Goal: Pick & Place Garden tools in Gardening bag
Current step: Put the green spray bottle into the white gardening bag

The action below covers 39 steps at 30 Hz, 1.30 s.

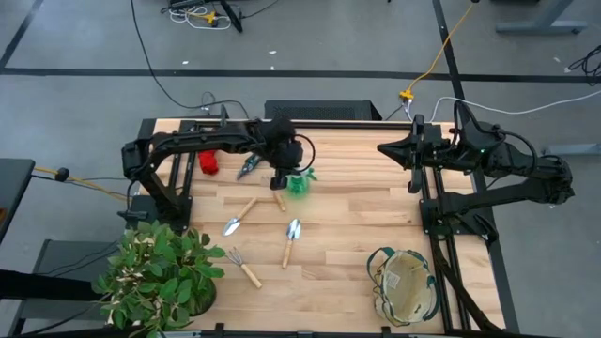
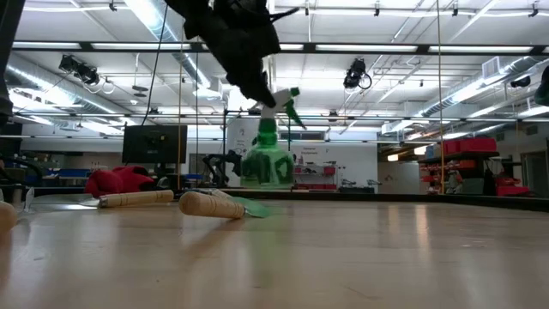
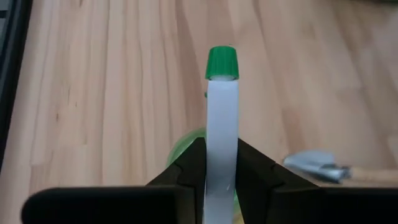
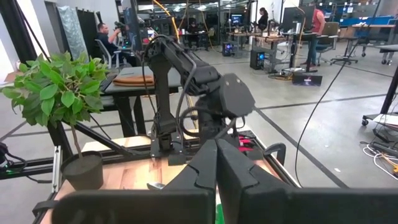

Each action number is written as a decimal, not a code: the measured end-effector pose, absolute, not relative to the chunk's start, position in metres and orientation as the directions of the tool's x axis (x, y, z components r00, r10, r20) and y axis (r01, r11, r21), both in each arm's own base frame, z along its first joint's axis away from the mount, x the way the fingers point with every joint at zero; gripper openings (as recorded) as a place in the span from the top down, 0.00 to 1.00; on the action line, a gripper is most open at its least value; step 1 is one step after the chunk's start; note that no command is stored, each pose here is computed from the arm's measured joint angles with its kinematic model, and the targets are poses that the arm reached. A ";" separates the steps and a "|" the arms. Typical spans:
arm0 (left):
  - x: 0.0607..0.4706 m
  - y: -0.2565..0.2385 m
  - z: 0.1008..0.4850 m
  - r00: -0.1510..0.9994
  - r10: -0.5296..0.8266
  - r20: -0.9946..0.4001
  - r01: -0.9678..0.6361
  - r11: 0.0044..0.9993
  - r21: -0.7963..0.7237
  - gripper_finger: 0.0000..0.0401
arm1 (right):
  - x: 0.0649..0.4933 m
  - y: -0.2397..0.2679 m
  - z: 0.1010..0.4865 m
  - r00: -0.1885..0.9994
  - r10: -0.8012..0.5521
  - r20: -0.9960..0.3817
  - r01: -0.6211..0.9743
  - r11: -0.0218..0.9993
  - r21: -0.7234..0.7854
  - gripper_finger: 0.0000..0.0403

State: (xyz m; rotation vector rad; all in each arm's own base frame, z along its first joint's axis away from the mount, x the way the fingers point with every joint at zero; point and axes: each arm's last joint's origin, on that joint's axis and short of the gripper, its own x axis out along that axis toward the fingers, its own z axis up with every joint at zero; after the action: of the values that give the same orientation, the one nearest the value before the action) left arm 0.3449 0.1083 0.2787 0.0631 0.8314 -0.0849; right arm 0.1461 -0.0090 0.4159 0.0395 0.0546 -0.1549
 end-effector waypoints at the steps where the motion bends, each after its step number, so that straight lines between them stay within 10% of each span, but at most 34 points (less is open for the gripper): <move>1: 0.346 0.107 0.284 0.678 -0.051 -0.734 0.094 0.995 0.018 0.83 | 0.146 -0.009 0.416 0.986 -0.153 -0.057 0.156 0.987 0.035 0.97; 22: 0.362 0.072 0.337 0.758 -0.092 -0.645 0.127 0.992 0.008 0.83 | 0.146 -0.009 0.416 0.985 -0.166 -0.057 0.169 0.984 0.060 0.95; 39: 0.363 0.069 0.337 0.758 -0.097 -0.645 0.109 0.994 -0.022 0.83 | 0.167 -0.011 0.415 0.976 -0.203 -0.086 0.210 0.974 0.090 0.57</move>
State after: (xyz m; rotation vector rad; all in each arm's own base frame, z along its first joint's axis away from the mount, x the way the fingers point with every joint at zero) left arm 0.3627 0.0694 0.3368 0.0173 0.7017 -0.1122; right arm 0.1672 -0.0112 0.4152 0.0988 0.0761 -0.2083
